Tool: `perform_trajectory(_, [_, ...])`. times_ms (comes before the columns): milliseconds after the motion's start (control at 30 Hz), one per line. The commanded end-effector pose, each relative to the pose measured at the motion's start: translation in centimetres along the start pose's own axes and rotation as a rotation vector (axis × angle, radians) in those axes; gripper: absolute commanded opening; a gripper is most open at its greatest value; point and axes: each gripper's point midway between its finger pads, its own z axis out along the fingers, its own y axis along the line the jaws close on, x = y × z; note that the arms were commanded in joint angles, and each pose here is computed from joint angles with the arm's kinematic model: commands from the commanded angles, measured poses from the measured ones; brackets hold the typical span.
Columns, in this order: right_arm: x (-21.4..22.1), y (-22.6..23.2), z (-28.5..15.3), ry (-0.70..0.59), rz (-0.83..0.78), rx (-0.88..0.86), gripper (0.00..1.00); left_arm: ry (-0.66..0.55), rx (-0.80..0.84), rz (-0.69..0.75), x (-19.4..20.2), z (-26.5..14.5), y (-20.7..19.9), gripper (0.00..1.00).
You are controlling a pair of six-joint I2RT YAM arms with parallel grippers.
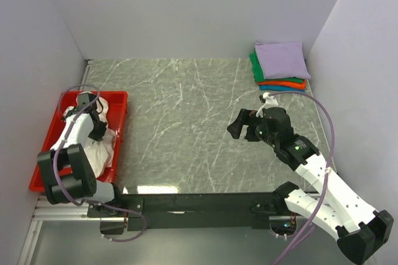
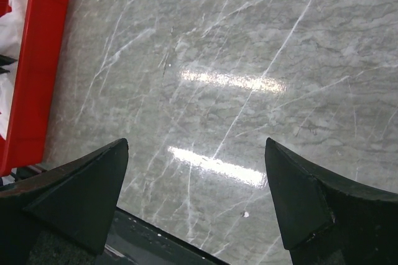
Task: Fold and stack the t-shirts
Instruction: Grab the tshirt from the pile, then move the tshirt to the center of the board
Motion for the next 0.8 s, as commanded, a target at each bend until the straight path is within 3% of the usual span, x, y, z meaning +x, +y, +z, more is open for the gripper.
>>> perform_trajectory(0, [-0.3,0.7,0.2,-0.012,-0.015,-0.035,0.96,-0.153,0.116,-0.029,-4.9,-4.8,-2.0,0.01])
perform_trajectory(133, [-0.3,1.1,0.4,0.000,-0.012,-0.051,0.96,-0.282,0.258,-0.037,-8.8,-11.0,-3.7,0.01])
perform_trajectory(233, [-0.3,1.8,0.6,0.016,-0.008,-0.077,0.96,-0.393,0.471,-0.040,-12.0,-18.0,-6.0,0.00])
perform_trajectory(433, [-1.5,3.1,0.6,0.011,0.003,-0.109,0.96,-0.454,0.954,0.040,-12.8,-31.2,-10.6,0.00])
perform_trajectory(633, [-3.5,3.8,-0.1,-0.038,0.002,-0.110,0.96,-0.413,1.252,0.261,-7.4,-42.0,-15.3,0.00])
perform_trajectory(767, [-4.1,3.9,-0.8,-0.060,0.005,-0.109,0.96,-0.292,1.389,0.398,-1.3,-45.5,-17.1,0.00])
